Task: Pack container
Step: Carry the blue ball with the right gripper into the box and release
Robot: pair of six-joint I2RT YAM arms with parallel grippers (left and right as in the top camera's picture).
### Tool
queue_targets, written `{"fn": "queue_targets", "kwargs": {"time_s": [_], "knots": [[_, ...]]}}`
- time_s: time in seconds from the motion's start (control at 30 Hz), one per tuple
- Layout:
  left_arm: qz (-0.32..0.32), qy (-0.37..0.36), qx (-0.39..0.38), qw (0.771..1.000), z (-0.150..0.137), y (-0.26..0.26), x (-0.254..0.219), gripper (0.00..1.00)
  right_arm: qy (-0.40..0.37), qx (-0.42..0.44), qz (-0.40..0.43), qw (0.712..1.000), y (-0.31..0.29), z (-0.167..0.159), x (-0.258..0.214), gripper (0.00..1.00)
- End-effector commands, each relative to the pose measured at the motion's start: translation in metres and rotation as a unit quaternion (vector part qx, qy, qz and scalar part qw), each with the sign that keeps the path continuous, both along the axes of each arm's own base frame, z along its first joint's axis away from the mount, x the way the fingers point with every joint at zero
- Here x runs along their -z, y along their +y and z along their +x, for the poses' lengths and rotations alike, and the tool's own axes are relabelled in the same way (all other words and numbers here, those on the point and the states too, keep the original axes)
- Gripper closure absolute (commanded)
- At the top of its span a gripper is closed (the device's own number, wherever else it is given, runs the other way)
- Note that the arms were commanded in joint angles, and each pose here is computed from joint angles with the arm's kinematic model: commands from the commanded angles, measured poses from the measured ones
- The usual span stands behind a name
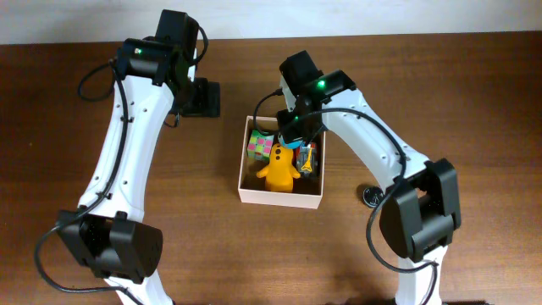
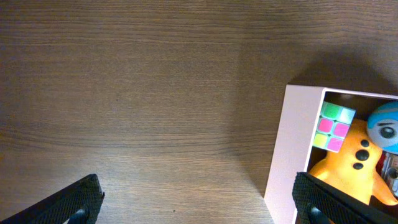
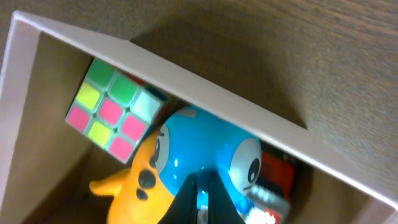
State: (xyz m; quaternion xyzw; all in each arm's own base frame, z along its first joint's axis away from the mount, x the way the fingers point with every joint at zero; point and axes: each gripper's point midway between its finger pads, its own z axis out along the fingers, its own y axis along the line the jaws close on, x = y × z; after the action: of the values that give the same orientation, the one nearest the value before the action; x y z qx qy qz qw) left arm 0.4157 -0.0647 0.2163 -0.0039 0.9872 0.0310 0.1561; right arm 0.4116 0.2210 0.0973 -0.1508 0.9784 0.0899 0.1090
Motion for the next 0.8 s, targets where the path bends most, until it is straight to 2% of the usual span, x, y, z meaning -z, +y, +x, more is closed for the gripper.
{"fn": "queue_targets", "kwargs": {"time_s": [0.0, 0.3, 0.5, 0.77], "knots": [[0.0, -0.01, -0.003, 1.0, 0.0, 0.002, -0.007, 0.01, 0.035, 0.001, -0.019, 0.999, -0.002, -0.011, 0.027, 0.96], [0.0, -0.01, -0.003, 1.0, 0.0, 0.002, -0.007, 0.01, 0.031, 0.002, -0.022, 0.999, -0.002, -0.009, 0.036, 0.94], [0.0, -0.01, -0.003, 1.0, 0.0, 0.002, -0.007, 0.01, 0.056, 0.001, -0.031, 0.998, -0.005, -0.02, 0.071, 0.94], [0.0, -0.01, -0.003, 1.0, 0.0, 0.002, -0.007, 0.01, 0.053, 0.001, -0.031, 0.998, -0.005, -0.018, 0.073, 0.93]]}}
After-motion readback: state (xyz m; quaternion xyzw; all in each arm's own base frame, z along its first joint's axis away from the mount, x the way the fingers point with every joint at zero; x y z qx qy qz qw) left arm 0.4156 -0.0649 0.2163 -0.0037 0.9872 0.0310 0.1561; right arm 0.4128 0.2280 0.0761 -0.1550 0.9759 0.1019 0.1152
